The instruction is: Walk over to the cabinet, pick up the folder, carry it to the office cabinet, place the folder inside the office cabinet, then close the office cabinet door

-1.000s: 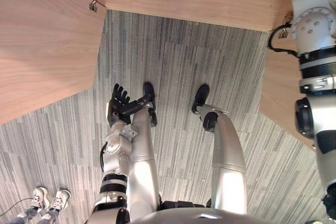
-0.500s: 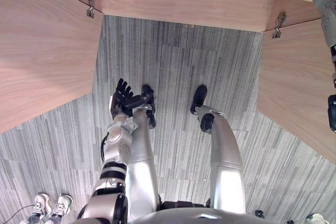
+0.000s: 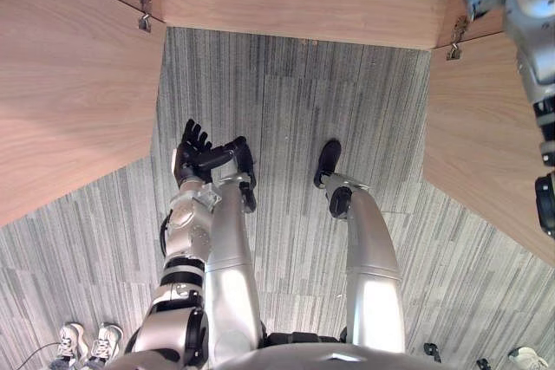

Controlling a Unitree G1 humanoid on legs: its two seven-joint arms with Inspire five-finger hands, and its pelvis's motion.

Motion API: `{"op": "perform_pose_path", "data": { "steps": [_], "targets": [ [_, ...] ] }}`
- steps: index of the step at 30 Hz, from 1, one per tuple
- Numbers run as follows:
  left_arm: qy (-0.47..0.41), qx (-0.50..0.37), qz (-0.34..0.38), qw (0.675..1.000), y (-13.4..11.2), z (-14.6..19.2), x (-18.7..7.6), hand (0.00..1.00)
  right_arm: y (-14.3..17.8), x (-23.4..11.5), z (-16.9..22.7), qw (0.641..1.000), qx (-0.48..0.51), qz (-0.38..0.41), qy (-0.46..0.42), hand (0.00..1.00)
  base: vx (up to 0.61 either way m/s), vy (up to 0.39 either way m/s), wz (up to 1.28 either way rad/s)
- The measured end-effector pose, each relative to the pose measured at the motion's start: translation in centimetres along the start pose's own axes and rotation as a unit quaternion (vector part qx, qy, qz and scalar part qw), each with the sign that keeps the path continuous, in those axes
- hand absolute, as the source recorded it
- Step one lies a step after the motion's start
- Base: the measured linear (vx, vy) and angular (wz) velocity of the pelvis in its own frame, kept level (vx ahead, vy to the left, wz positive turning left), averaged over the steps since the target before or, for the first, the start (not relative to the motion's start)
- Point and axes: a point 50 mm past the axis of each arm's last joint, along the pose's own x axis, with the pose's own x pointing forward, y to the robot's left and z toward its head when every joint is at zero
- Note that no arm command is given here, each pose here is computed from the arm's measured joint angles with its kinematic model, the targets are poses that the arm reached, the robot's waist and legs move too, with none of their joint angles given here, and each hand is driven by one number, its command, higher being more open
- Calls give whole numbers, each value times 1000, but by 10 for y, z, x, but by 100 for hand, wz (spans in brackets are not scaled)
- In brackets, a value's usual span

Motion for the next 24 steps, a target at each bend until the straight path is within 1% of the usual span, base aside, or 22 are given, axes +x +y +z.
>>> {"op": "perform_pose_path", "data": {
  "steps": [6,14,17,20,21,22,24],
  "targets": [
    [-1,6,7,1000,11,-2,-9,100,9,-25,-8,998,-25,53,-21,100,0,0,0],
    [5,6,6,1000,12,-7,-13,100,21,-59,-19,998,15,59,-33,100,0,0,0],
    [8,20,6,1000,12,-10,-15,100,31,-70,-25,997,71,30,-31,100,0,0,0],
    [13,14,10,1000,9,-15,-17,100,33,-78,-26,990,129,-31,-39,100,0,0,0],
    [16,12,12,1000,8,-17,-18,100,32,-78,-24,985,154,-65,-45,100,0,0,0],
    [16,13,12,1000,8,-17,-18,100,31,-79,-23,982,164,-82,-48,100,0,0,0],
    [16,23,13,1000,7,-18,-18,100,26,-80,-20,965,202,-155,-61,100,0,2,2]
  ]
}}
